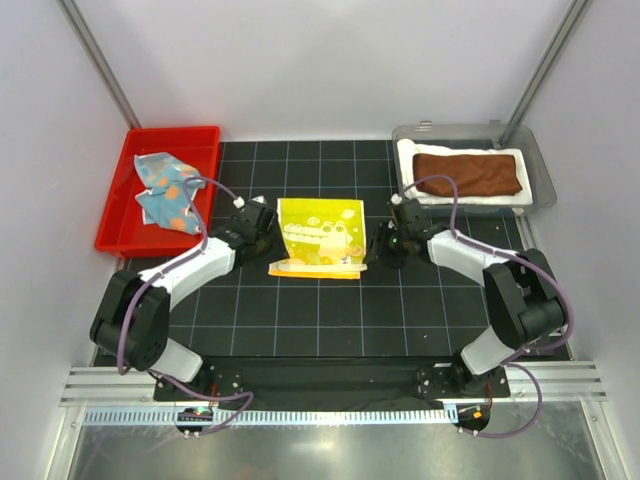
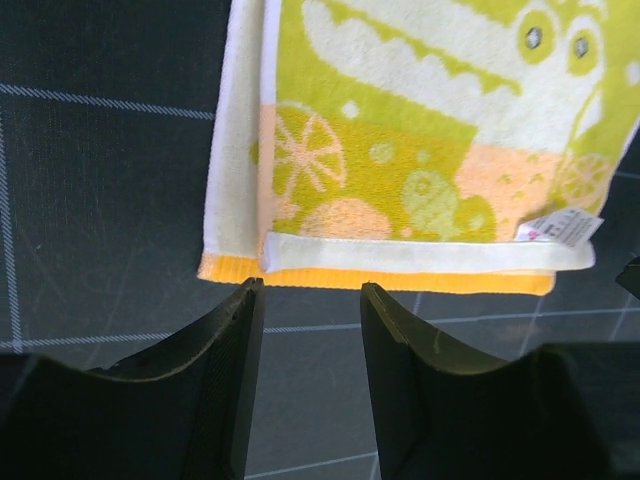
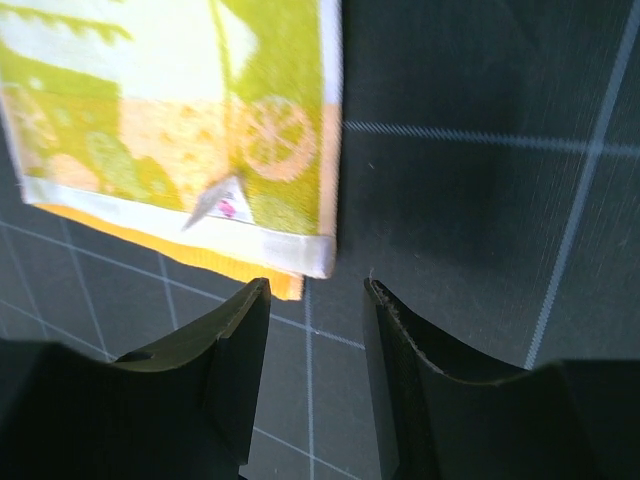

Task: Fold and stack the towels
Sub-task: Fold the towel

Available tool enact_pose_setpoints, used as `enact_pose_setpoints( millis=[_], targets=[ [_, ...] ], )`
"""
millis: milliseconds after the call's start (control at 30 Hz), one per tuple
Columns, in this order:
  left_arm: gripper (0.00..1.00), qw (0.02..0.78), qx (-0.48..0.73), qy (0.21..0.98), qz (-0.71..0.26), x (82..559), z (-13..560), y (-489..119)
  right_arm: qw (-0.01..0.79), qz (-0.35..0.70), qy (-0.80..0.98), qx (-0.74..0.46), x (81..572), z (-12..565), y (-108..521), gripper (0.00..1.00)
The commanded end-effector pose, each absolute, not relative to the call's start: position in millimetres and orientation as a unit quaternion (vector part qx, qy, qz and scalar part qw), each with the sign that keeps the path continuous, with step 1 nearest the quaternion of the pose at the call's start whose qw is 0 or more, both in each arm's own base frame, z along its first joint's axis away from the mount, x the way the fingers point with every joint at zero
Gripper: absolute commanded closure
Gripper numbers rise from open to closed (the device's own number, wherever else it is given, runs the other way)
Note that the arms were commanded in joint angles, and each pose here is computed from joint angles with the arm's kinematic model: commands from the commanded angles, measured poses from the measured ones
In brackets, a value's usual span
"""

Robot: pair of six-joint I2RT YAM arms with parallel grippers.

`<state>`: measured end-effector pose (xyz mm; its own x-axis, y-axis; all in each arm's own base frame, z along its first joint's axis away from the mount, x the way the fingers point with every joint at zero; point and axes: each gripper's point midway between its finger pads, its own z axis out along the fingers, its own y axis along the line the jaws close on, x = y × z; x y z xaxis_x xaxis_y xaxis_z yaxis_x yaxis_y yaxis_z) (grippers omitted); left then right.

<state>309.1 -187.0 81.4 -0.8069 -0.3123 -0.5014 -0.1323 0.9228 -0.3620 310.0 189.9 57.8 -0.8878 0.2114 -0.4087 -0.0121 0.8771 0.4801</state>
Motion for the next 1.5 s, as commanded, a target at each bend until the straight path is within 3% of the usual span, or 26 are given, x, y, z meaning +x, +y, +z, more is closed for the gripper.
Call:
enact_pose_setpoints(
  millis=[0, 567, 900, 1067, 1100, 1233, 1333, 1467],
  targets=[
    [0.53, 0.267, -0.083, 0.946, -0.166, 312, 74, -188, 0.205, 0.216, 0.949, 0.104, 302, 47, 196, 0.51],
    [0.54, 0.204, -0.073, 0.954, -0.209, 316, 31, -198, 0.247, 0.192, 0.922, 0.226, 299, 32, 195, 0.5],
    [0.64, 0.199, -0.088, 0.961, -0.173, 310, 32, -184, 0.256, 0.179, 0.914, 0.258, 302, 19, 188, 0.53],
    [0.73, 0.202, -0.085, 0.962, -0.164, 312, 37, -181, 0.266, 0.177, 0.909, 0.267, 304, 15, 185, 0.63],
    [0.8, 0.202, -0.084, 0.962, -0.163, 312, 38, -181, 0.267, 0.175, 0.909, 0.269, 304, 15, 185, 0.64],
    [0.9, 0.2, -0.082, 0.962, -0.165, 315, 40, -183, 0.268, 0.174, 0.909, 0.268, 305, 12, 185, 0.7],
    [1.0, 0.197, -0.079, 0.963, -0.164, 315, 42, -183, 0.272, 0.171, 0.909, 0.266, 307, 12, 184, 0.8],
    [1.0, 0.202, -0.079, 0.963, -0.159, 318, 47, -182, 0.277, 0.183, 0.907, 0.257, 310, 18, 188, 0.99]
  ],
)
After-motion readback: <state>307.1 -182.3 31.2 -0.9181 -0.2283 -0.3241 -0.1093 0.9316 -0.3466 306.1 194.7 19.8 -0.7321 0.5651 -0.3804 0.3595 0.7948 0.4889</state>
